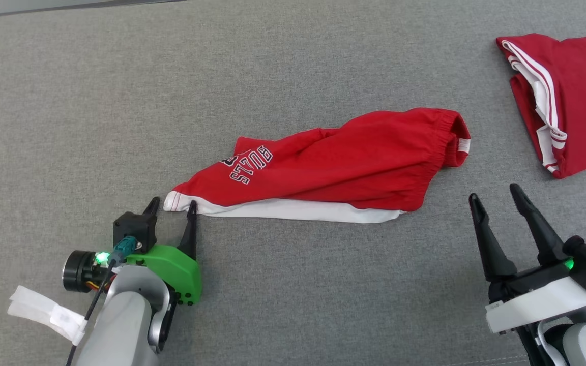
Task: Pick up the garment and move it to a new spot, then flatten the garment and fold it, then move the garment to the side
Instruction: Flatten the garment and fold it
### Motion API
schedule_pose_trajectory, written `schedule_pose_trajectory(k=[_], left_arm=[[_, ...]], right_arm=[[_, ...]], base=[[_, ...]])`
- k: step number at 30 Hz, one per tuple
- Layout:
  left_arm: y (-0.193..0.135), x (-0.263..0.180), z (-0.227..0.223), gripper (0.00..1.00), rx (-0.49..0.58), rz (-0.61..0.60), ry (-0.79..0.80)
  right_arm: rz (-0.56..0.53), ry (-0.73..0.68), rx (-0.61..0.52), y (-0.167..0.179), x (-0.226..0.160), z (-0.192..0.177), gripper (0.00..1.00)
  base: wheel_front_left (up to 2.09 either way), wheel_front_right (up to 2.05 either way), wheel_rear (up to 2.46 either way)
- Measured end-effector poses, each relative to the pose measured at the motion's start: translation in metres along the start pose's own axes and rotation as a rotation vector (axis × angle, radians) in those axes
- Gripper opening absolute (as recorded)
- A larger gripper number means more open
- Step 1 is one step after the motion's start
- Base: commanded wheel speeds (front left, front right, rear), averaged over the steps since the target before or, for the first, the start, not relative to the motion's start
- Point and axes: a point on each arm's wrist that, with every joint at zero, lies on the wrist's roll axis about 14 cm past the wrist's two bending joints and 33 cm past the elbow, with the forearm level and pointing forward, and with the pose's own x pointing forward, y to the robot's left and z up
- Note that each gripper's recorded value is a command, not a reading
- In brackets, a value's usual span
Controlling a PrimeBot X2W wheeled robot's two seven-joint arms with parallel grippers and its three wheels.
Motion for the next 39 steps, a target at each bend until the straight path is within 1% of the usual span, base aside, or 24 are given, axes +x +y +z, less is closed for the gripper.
schedule_pose_trajectory(k=[1, 2, 3, 7, 12, 18, 19, 20, 21, 24, 28, 31, 34, 36, 39], left_arm=[[0.0, 0.003, 0.001, 0.32, 0.002, -0.004, -0.001], [-0.002, 0.005, 0.001, 0.0, 0.003, -0.012, 0.001], [-0.004, 0.008, -0.001, 0.0, -0.005, -0.021, 0.002], [-0.007, 0.01, -0.004, 0.0, -0.013, -0.031, 0.006], [-0.007, 0.012, -0.002, 0.0, -0.023, -0.032, -0.014], [-0.005, 0.009, 0.001, 0.0, -0.039, -0.019, -0.045], [-0.003, 0.009, 0.001, 0.0, -0.046, -0.014, -0.051], [-0.002, 0.008, 0.002, 0.0, -0.049, -0.01, -0.057], [-0.001, 0.008, 0.003, 0.0, -0.05, -0.007, -0.065], [0.001, 0.007, 0.01, 0.0, -0.057, 0.003, -0.1], [-0.001, 0.004, 0.033, 0.0, -0.064, 0.005, -0.19], [-0.006, -0.003, 0.062, 0.0, -0.051, -0.006, -0.289], [-0.011, -0.014, 0.102, 0.0, -0.026, -0.02, -0.415], [-0.018, -0.028, 0.136, 0.0, -0.002, -0.041, -0.528], [-0.03, -0.048, 0.177, 0.0, 0.035, -0.08, -0.648]], right_arm=[[0.005, 0.016, 0.003, 0.001, -0.001, -0.005, 1.0], [0.009, 0.045, 0.007, 0.003, -0.002, -0.012, 1.0], [0.03, 0.092, 0.019, 0.009, -0.004, -0.026, 1.0], [0.087, 0.171, 0.061, 0.029, -0.003, -0.051, 1.0], [0.137, 0.205, 0.123, 0.049, 0.013, -0.071, 1.0], [0.156, 0.225, 0.148, 0.056, 0.029, -0.086, 1.0], [0.159, 0.224, 0.153, 0.057, 0.031, -0.087, 0.78], [0.161, 0.225, 0.157, 0.058, 0.032, -0.088, 0.34], [0.163, 0.224, 0.16, 0.058, 0.033, -0.089, 0.0], [0.174, 0.212, 0.155, 0.058, 0.035, -0.086, 0.0], [0.189, 0.133, 0.133, 0.055, 0.042, -0.062, 0.0], [0.199, 0.042, 0.105, 0.051, 0.047, -0.032, 0.0], [0.207, -0.049, 0.06, 0.047, 0.048, 0.0, 0.0], [0.22, -0.132, 0.012, 0.046, 0.047, 0.029, 0.0], [0.239, -0.242, -0.048, 0.046, 0.042, 0.068, 0.0]], base=[[0.0, 0.0, 0.0], [0.0, 0.0, 0.0], [0.0, 0.0, 0.0], [0.0, 0.0, 0.0], [0.0, 0.0, 0.0], [0.0, 0.0, 0.0], [0.0, 0.0, 0.0], [0.0, 0.0, 0.0], [0.0, 0.0, 0.0], [0.0, 0.0, 0.0], [0.0, 0.0, 0.0], [0.0, 0.0, 0.0], [0.0, 0.0, 0.0], [0.0, 0.0, 0.0], [0.0, 0.0, 0.0]])
